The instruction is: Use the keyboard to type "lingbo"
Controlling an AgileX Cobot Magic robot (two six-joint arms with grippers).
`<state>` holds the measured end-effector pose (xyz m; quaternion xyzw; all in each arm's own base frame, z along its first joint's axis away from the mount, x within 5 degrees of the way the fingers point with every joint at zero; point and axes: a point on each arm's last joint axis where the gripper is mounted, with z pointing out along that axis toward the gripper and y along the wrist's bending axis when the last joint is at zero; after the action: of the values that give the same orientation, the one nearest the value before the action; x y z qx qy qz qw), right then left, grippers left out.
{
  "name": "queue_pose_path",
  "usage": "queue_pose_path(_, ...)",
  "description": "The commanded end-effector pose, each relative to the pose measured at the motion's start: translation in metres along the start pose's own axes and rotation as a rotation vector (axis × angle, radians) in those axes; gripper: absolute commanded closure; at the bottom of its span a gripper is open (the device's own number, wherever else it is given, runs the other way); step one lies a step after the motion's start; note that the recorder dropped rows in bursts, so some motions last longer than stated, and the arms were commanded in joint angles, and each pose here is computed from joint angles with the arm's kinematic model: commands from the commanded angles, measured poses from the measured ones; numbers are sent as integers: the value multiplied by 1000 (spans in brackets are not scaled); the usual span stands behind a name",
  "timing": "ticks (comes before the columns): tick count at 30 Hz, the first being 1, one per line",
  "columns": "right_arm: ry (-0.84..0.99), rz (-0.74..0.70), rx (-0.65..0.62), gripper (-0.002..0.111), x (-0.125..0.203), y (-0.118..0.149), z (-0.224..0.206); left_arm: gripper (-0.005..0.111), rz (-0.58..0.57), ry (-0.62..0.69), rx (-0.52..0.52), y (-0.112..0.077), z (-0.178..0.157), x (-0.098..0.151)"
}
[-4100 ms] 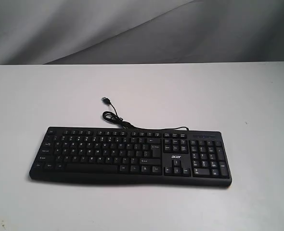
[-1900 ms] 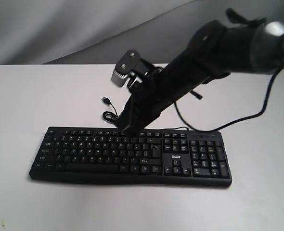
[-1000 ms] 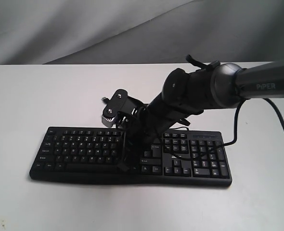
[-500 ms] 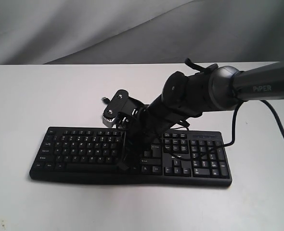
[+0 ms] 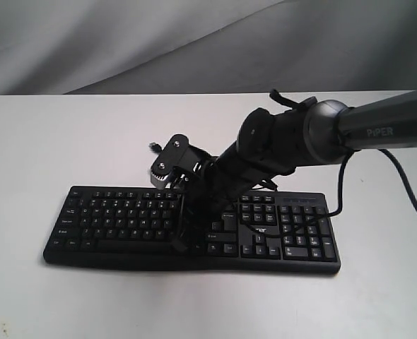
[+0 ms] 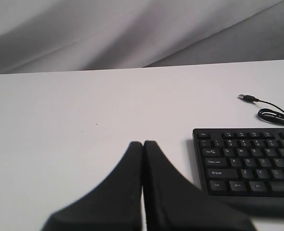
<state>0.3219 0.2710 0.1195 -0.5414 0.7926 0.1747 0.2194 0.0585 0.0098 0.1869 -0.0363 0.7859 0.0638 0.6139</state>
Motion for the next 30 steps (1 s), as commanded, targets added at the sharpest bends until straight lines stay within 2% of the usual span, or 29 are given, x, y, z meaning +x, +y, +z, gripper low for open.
queue_pose_path(1, -32, -15, 11, 108, -9, 1, -13, 106, -5, 3, 2, 0, 1, 1)
queue_pose_path(6, -79, -33, 60, 108, -21, 3, -20, 106, -5, 3, 2, 0, 1, 1)
queue_pose_path(12, -99, -32, 27, 108, -36, 1, -12, 106, -5, 3, 2, 0, 1, 1)
queue_pose_path(30, -64, -20, 17, 108, -30, -2, 0, 106, -5, 3, 2, 0, 1, 1)
